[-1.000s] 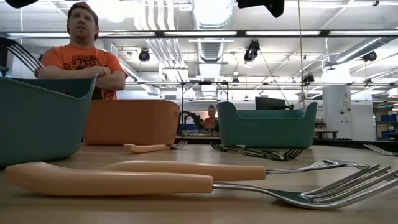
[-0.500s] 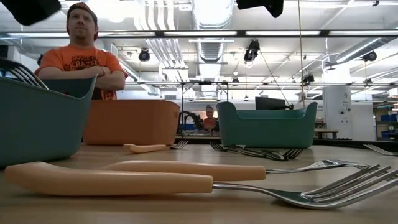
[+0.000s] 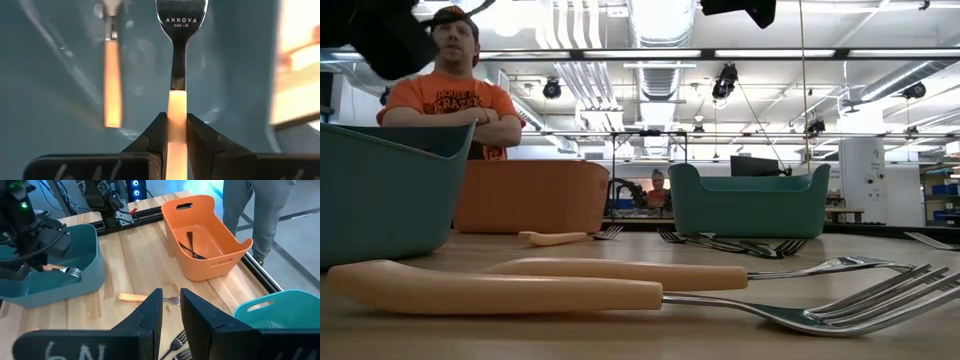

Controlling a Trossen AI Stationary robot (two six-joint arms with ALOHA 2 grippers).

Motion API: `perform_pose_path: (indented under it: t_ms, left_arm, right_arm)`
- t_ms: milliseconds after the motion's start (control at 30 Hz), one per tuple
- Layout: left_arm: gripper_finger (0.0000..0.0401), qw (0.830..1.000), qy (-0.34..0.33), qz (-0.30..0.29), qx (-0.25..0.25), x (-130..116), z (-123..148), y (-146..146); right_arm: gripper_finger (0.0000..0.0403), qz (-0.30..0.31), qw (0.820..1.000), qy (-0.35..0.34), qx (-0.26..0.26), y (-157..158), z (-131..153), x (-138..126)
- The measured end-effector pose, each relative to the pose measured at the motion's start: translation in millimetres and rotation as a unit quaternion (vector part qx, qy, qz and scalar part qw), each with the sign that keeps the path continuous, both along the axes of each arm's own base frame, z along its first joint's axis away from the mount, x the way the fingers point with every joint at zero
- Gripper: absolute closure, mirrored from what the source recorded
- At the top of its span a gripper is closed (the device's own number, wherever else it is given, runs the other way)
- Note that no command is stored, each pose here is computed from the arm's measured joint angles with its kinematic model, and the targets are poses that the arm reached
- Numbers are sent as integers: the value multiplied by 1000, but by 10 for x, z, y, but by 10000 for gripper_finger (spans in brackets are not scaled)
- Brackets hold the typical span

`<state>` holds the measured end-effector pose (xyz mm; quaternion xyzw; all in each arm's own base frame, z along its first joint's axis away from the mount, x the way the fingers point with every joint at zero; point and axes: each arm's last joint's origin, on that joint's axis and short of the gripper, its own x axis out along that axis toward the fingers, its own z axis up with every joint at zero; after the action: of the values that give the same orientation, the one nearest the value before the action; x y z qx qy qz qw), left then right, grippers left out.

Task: Sort silverware by color (type)
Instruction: Put the orange fork into the blue-green bin

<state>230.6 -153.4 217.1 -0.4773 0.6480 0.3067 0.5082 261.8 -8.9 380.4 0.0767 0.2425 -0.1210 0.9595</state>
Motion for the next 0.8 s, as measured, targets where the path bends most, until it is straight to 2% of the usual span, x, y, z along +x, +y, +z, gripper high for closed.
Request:
perform_pose_path:
  t_ms: [200,400,800]
  left_arm:
    - [369,999,29,5,17,-121,-177,106]
    - [368,999,27,13,16,-144,-327,156]
    - [344,999,30,19,16,-154,-356,162]
  right_arm:
    - [344,2,1000,1,-3,0,-1,0]
    - [344,2,1000,1,-3,0,-1,0]
    - [344,1,1000,1,-2,0,-1,0]
